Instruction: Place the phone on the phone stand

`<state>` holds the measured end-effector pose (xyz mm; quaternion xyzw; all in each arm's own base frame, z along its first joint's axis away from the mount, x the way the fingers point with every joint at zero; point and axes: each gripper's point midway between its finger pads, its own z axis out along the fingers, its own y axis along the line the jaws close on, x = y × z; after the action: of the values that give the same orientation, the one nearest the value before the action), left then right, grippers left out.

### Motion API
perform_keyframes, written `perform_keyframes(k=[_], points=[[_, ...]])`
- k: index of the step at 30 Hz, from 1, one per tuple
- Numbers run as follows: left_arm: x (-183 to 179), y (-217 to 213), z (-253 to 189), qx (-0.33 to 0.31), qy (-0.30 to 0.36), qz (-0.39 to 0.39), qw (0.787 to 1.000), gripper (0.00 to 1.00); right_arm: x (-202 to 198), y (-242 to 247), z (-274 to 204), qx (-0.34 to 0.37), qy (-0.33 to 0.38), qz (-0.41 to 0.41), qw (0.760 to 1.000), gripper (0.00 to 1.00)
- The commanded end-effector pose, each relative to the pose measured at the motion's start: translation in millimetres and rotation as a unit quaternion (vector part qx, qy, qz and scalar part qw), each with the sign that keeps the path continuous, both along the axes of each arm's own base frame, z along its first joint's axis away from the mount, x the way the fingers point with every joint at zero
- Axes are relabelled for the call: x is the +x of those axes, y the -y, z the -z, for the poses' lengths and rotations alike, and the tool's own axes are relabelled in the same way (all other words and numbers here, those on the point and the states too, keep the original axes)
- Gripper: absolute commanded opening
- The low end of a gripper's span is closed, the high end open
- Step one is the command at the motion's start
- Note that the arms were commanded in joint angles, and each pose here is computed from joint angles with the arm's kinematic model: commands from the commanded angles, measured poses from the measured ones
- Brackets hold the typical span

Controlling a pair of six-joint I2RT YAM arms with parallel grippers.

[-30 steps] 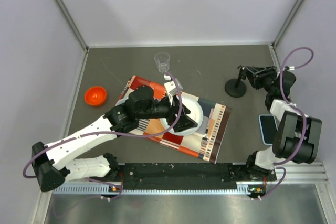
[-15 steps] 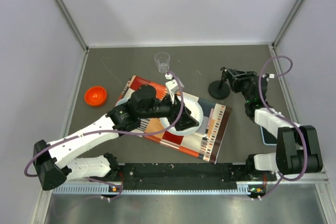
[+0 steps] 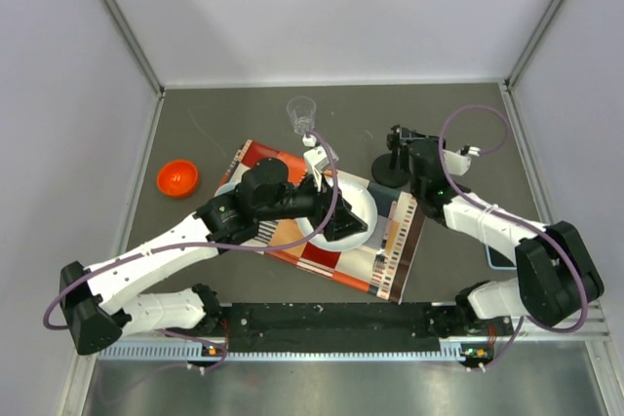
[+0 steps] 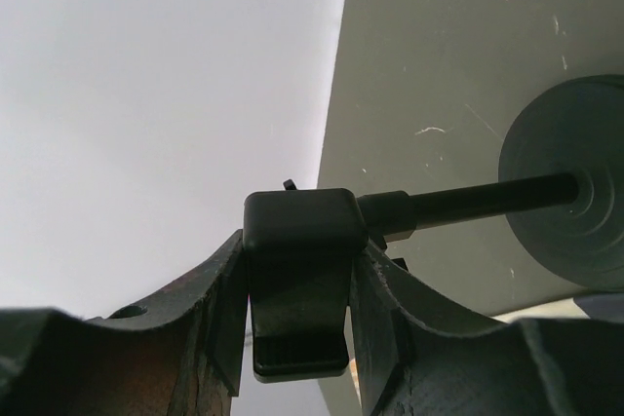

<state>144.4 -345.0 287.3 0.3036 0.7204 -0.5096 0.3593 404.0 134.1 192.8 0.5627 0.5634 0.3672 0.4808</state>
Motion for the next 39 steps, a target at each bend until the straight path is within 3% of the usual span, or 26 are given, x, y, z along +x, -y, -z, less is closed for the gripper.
perform_keyframes(k=[1,5,9,21,23,24,26,27,29,35,37,39], points=[[0,-4,-28,-0.031,0.030,-0.007,0.999,0.82,7,10,-33,0.022,0.028,0.086,0.996,0.16],[-1,-5,-26,-0.030,0.029,-0.007,0.999,0.82,8,15,-25,0.028,0.027,0.105,0.994,0.16],[-2,-6,-29,-0.034,0.031,-0.005,0.999,0.82,10,25,-38,0.003,0.073,0.120,0.990,0.15],[-4,-10,-29,-0.035,0.034,-0.008,0.999,0.82,26,26,-41,-0.012,0.075,0.137,0.988,0.17],[-4,-11,-29,-0.035,0.035,-0.008,0.999,0.82,27,24,-38,-0.008,0.072,0.134,0.988,0.25],[-5,-11,-29,-0.034,0.035,-0.007,0.999,0.82,27,23,-37,-0.010,0.071,0.130,0.989,0.42],[-5,-12,-30,-0.035,0.038,-0.008,0.999,0.82,26,19,-37,-0.023,0.068,0.114,0.991,0.67],[-4,-13,-30,-0.035,0.040,-0.008,0.999,0.82,24,17,-36,-0.027,0.062,0.106,0.992,0.86],[-4,-13,-31,-0.037,0.044,-0.009,0.998,0.82,17,14,-42,-0.040,0.049,0.083,0.995,0.99],[-4,-14,-35,-0.044,0.059,-0.006,0.997,0.83,-32,14,-32,-0.120,-0.023,-0.034,0.992,0.99],[-5,-15,-36,-0.045,0.066,-0.003,0.997,0.84,-56,27,-6,-0.159,-0.073,-0.072,0.982,0.99],[-5,-15,-37,-0.042,0.075,0.001,0.996,0.84,-82,39,-4,-0.221,-0.069,-0.124,0.965,0.99]])
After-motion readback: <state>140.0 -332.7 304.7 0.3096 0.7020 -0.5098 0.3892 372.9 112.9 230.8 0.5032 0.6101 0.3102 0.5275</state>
